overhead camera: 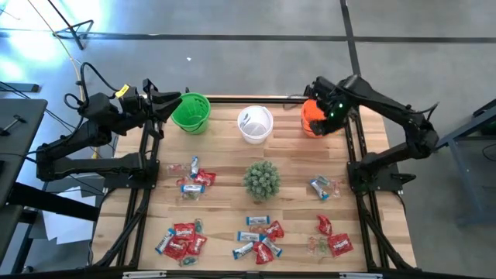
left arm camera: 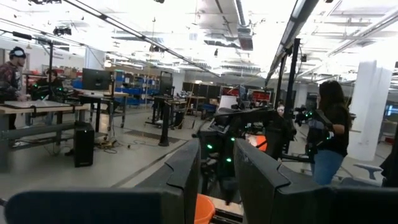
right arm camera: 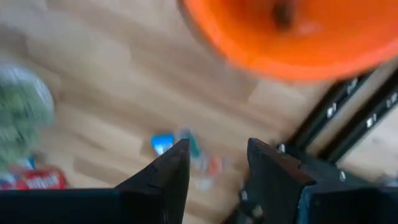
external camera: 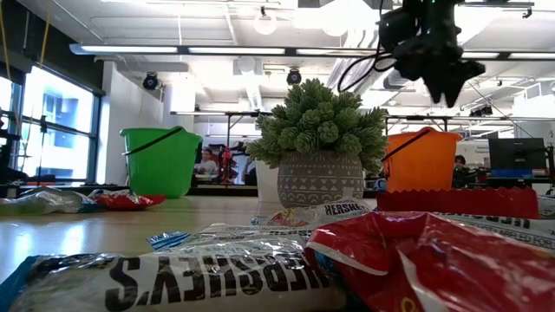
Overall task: Sort candy
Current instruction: Put the transparent candy into the orange bucket
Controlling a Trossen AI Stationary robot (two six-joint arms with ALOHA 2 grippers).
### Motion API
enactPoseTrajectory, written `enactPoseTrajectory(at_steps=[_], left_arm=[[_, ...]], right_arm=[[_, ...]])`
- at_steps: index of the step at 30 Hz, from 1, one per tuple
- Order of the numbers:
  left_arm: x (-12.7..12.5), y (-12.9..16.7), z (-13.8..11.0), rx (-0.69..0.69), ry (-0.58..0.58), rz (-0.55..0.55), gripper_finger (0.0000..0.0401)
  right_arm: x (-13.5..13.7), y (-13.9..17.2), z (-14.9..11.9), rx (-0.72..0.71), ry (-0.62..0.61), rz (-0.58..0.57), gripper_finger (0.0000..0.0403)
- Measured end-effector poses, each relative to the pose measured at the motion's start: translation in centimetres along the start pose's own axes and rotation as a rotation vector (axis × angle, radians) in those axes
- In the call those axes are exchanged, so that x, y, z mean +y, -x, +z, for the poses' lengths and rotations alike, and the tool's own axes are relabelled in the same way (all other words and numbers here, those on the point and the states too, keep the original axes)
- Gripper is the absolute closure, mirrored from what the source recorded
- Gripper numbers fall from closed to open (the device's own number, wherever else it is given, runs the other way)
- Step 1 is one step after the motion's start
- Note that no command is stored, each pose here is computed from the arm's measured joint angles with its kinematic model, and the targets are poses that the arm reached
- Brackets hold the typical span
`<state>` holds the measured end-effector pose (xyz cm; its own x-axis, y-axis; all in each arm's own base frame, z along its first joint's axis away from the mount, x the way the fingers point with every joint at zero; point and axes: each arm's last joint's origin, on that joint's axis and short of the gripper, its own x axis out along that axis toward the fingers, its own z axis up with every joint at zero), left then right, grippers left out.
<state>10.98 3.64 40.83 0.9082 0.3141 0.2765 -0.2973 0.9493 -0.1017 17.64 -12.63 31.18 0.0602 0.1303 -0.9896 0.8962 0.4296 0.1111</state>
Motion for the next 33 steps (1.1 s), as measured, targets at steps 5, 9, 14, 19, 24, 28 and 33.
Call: enactPoseTrajectory(at_steps=[5,9,14,19,24,28,33], left_arm=[[0.0,0.0,0.0,0.000,-0.001,0.000,0.0319],[0.0,0.0,0.0,0.001,-0.001,-0.001,0.0319],[0.0,0.2,-0.1,0.014,-0.001,-0.007,0.0319],[0.0,0.7,0.0,0.022,-0.001,-0.006,0.0319],[0.0,1.3,0.2,0.014,-0.001,-0.007,0.0319],[0.0,1.8,0.4,0.012,0.000,-0.008,0.0319],[-0.1,2.2,0.6,-0.006,0.001,-0.009,0.0319]], right_arm=[[2.6,-0.5,-2.1,0.051,0.054,-0.018,0.0249],[4.6,-0.9,-3.7,0.081,0.102,-0.015,0.0249],[6.4,-1.3,-5.6,0.084,0.155,-0.044,0.0249],[7.5,-1.7,-7.0,0.058,0.165,-0.094,0.0249],[8.2,-3.6,-7.6,0.092,0.158,-0.105,0.0249],[7.9,-7.2,-8.5,0.201,0.175,-0.111,0.0249],[6.4,-10.8,-9.2,0.259,0.184,-0.189,0.0249]])
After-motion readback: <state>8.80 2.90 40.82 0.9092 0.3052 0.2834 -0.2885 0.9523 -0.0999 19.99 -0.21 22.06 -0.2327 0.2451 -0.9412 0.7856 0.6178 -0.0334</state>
